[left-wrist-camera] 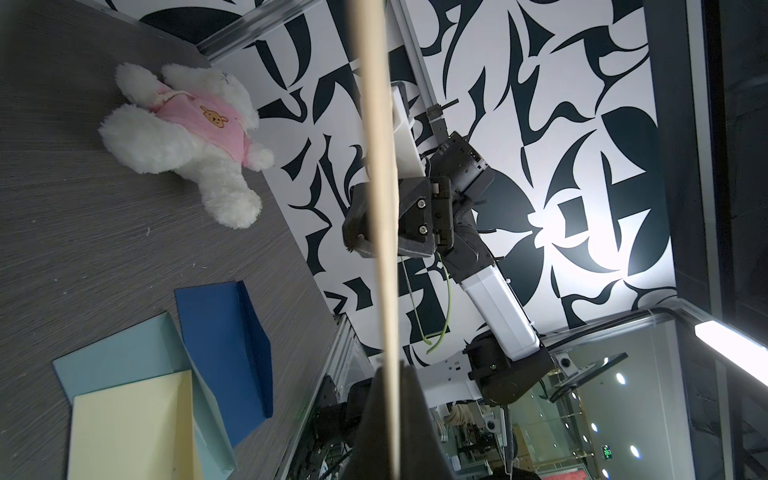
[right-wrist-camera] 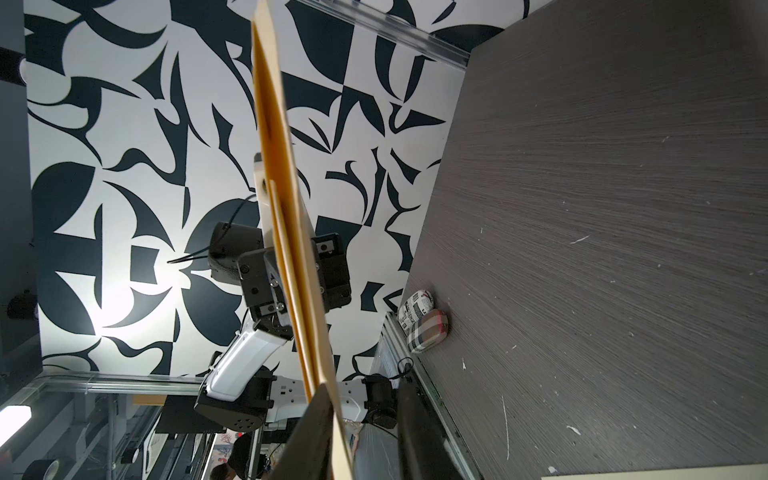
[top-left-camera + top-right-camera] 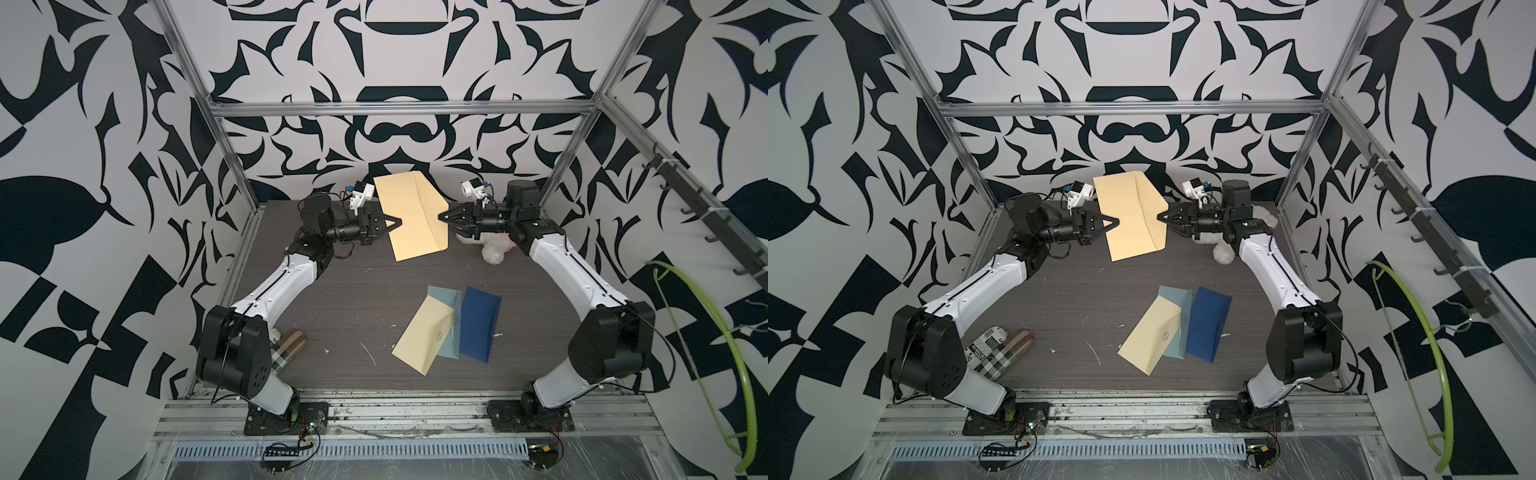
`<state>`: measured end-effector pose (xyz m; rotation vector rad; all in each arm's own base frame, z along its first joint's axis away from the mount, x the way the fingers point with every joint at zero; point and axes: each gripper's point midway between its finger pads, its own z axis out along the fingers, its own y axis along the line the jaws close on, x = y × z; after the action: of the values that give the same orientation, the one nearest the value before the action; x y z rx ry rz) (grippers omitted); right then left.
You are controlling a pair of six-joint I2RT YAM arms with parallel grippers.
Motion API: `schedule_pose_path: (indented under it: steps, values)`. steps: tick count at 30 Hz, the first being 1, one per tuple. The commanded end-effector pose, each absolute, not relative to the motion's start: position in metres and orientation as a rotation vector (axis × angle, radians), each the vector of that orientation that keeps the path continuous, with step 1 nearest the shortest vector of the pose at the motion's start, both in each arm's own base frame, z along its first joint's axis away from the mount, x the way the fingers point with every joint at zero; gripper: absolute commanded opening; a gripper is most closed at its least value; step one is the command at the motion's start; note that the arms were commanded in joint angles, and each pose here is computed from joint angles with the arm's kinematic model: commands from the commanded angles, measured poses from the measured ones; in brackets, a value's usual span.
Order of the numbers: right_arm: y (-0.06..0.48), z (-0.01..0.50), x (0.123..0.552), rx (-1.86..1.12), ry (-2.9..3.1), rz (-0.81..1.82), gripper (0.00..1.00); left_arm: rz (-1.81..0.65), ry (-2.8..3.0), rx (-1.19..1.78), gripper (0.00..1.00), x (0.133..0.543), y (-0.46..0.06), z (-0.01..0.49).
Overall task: Take the letter paper out of the envelope
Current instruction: Pick up the envelope from the envelope.
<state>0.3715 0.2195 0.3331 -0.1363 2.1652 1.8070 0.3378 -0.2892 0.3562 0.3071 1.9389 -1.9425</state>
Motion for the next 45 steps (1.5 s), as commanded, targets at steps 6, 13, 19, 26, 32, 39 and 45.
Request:
schedule_pose_path:
  steps: [6,13,19,26,32,39,45]
  values:
    - [0.231,0.348,0.357,-0.220,2.101,1.833,0.33,-1.963,1.882,0.364,0.00,0.343,-0.292,0.376]
    - [0.234,0.340,0.354,-0.207,2.114,1.841,0.34,-1.970,1.857,0.378,0.00,0.347,-0.295,0.387]
    - [0.240,0.359,0.353,-0.213,2.053,1.877,0.34,-1.975,1.874,0.377,0.00,0.348,-0.296,0.382]
    - [0.246,0.363,0.347,-0.214,2.049,1.905,0.34,-1.968,1.878,0.386,0.00,0.349,-0.298,0.382]
    - [0.252,0.360,0.343,-0.213,2.053,1.905,0.30,-1.967,1.871,0.391,0.00,0.351,-0.298,0.385]
    - [0.253,0.374,0.339,-0.214,2.011,1.927,0.27,-1.962,1.883,0.385,0.00,0.351,-0.298,0.379]
    - [0.255,0.381,0.334,-0.210,1.997,1.947,0.22,-1.953,1.887,0.384,0.00,0.353,-0.299,0.377]
